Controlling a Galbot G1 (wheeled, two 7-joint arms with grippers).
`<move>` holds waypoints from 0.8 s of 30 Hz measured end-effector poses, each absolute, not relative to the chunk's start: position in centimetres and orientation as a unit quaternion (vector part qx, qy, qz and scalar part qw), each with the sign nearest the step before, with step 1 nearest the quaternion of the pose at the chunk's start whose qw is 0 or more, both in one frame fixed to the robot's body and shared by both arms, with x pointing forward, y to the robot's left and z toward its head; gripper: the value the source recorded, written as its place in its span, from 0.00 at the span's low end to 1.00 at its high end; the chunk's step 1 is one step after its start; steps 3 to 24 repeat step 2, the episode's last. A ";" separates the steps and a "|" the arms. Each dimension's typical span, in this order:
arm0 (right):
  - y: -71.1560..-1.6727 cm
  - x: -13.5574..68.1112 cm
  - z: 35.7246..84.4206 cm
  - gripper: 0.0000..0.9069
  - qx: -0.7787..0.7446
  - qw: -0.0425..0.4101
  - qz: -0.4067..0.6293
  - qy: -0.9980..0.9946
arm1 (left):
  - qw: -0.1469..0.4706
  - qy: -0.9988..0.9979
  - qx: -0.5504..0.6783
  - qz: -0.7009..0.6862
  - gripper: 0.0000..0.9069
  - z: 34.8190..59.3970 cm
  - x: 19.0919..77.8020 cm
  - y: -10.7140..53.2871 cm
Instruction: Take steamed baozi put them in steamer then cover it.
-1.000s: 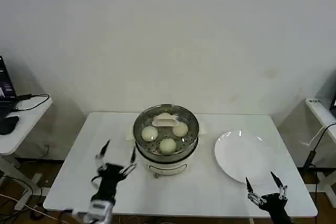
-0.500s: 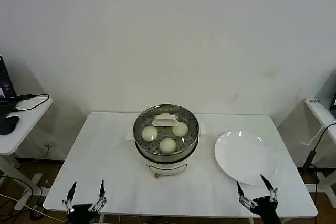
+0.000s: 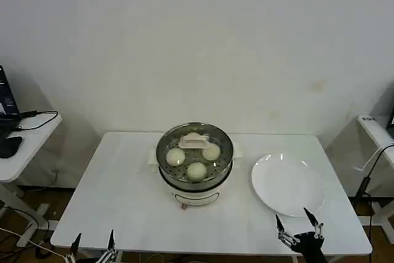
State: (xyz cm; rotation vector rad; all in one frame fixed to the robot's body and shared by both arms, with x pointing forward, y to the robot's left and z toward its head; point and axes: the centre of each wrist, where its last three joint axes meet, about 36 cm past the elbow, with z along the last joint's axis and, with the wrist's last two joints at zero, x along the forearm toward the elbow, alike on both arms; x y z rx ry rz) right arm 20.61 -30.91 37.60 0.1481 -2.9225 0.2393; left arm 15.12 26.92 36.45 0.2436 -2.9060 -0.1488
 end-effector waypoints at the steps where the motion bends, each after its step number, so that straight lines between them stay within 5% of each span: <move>1: -30.9 20.6 37.6 1.00 0.050 0.104 0.080 -0.990 | 0.112 -0.989 0.084 -0.051 1.00 36.5 15.1 27.0; 24: -30.8 20.7 37.6 1.00 0.050 0.105 0.079 -0.990 | 0.114 -0.989 0.085 -0.051 1.00 36.5 15.0 27.1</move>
